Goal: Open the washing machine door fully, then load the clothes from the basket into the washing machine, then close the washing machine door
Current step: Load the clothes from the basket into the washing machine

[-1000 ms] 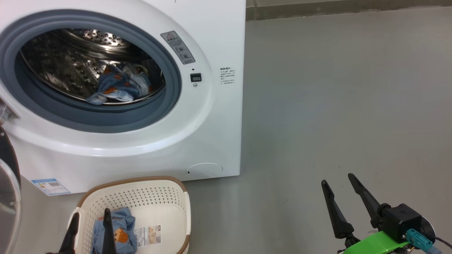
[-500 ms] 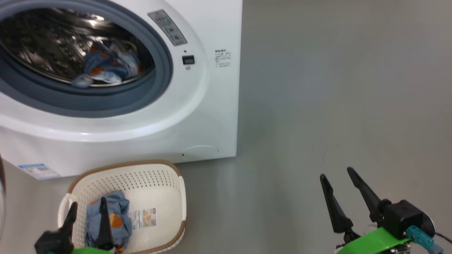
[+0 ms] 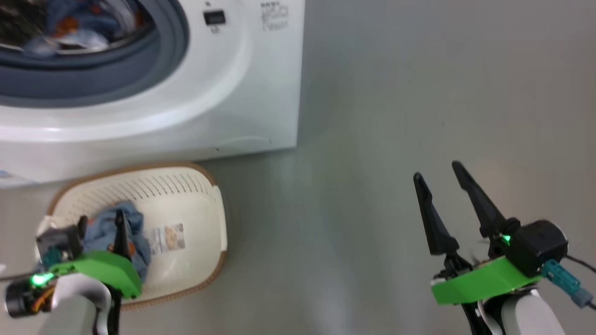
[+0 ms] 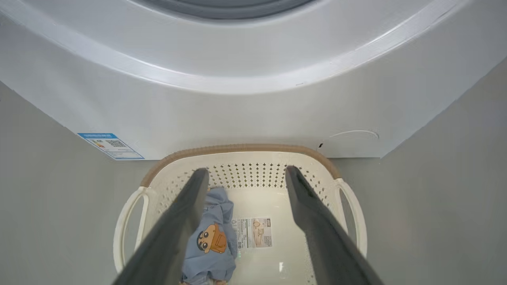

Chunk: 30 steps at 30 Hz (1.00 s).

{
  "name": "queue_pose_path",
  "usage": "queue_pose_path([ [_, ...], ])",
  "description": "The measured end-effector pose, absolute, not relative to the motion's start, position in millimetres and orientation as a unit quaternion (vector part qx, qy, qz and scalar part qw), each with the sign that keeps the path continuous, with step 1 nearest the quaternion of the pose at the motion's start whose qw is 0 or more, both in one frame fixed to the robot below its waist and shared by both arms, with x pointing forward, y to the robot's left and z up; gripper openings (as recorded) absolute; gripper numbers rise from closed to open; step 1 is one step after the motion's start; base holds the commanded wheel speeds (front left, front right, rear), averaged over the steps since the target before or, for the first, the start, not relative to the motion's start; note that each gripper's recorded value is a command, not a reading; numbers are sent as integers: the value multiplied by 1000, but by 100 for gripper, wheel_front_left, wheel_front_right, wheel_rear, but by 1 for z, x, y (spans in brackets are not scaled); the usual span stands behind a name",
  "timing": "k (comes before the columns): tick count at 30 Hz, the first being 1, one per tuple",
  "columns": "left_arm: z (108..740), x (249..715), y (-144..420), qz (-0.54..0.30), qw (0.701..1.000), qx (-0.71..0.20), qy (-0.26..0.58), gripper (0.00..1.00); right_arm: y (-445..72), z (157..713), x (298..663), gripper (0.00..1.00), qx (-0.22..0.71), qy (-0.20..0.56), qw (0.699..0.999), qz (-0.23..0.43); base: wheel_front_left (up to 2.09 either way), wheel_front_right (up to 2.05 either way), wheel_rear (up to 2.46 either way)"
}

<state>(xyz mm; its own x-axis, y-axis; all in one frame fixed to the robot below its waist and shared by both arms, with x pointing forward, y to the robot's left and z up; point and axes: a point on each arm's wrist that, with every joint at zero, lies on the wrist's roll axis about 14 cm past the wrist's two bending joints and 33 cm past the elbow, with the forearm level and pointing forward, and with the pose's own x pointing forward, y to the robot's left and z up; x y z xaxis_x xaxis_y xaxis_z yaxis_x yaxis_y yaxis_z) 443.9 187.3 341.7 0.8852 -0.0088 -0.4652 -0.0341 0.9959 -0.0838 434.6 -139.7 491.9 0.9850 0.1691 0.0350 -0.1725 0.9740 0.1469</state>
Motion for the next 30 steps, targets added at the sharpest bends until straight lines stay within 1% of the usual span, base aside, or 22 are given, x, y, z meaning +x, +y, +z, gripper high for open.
queue_pose_path([
  [4, 306, 455, 193, 10, 958, -32, 285, 100, -138, 476, 450, 100, 83, -5, 993, 87, 0, 0, 0],
  [7, 278, 454, 192, 5, 947, -20, 321, 100, -137, 462, 458, 100, 88, 4, 992, 88, 0, 0, 0],
  [12, 235, 450, 200, -4, 926, 30, 376, 100, -140, 437, 469, 100, 94, 21, 992, 82, 0, 0, 0],
  [18, 198, 462, 213, -18, 905, 95, 413, 100, -141, 407, 478, 100, 110, 47, 990, 78, 0, 0, 0],
  [25, 158, 468, 232, -12, 883, 126, 452, 100, -150, 377, 487, 100, 108, 73, 989, 66, 0, 0, 0],
  [30, 129, 469, 235, -8, 868, 127, 480, 100, -157, 360, 490, 100, 111, 85, 989, 56, 0, 0, 0],
])
